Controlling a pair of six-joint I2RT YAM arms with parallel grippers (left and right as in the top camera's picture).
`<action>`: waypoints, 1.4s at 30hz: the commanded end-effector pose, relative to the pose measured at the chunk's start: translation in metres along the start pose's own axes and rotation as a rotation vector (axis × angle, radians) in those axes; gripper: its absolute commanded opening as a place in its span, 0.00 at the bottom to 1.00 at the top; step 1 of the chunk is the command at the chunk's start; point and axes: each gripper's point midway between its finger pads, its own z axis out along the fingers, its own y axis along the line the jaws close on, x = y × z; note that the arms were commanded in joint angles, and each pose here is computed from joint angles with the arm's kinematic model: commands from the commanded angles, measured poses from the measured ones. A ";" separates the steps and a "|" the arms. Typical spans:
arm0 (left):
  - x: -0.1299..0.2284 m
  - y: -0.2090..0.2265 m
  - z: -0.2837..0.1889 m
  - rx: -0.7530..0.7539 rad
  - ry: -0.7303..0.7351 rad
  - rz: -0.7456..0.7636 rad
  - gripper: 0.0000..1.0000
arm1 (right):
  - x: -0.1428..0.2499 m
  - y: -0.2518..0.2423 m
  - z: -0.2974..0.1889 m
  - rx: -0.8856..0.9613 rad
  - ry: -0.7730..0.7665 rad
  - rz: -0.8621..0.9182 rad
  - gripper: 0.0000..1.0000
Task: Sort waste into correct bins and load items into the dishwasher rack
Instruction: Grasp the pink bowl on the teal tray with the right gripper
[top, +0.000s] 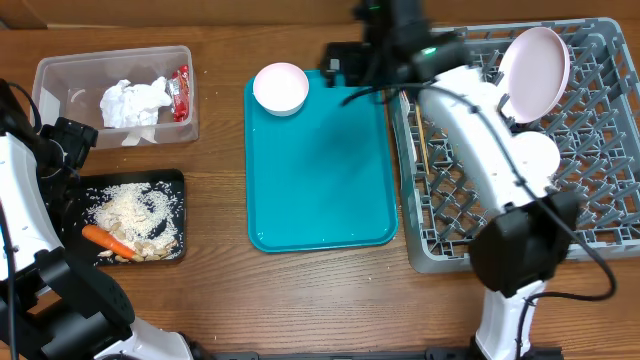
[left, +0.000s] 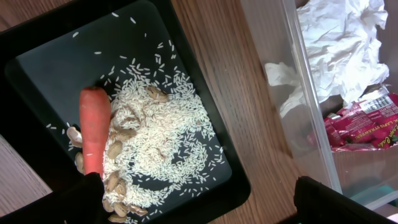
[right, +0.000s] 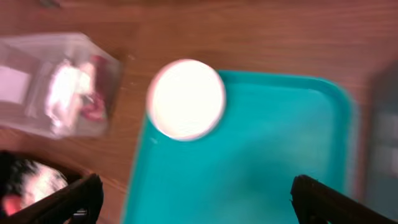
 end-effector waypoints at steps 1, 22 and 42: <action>-0.004 -0.003 -0.014 0.018 -0.041 -0.013 1.00 | 0.007 0.003 0.060 0.032 -0.026 0.187 0.99; -0.004 -0.003 -0.014 0.018 -0.041 -0.013 1.00 | 0.089 -0.074 0.162 0.336 0.101 0.323 0.68; -0.004 -0.003 -0.014 0.018 -0.041 -0.013 1.00 | 0.102 0.004 0.052 0.168 0.441 -0.160 0.77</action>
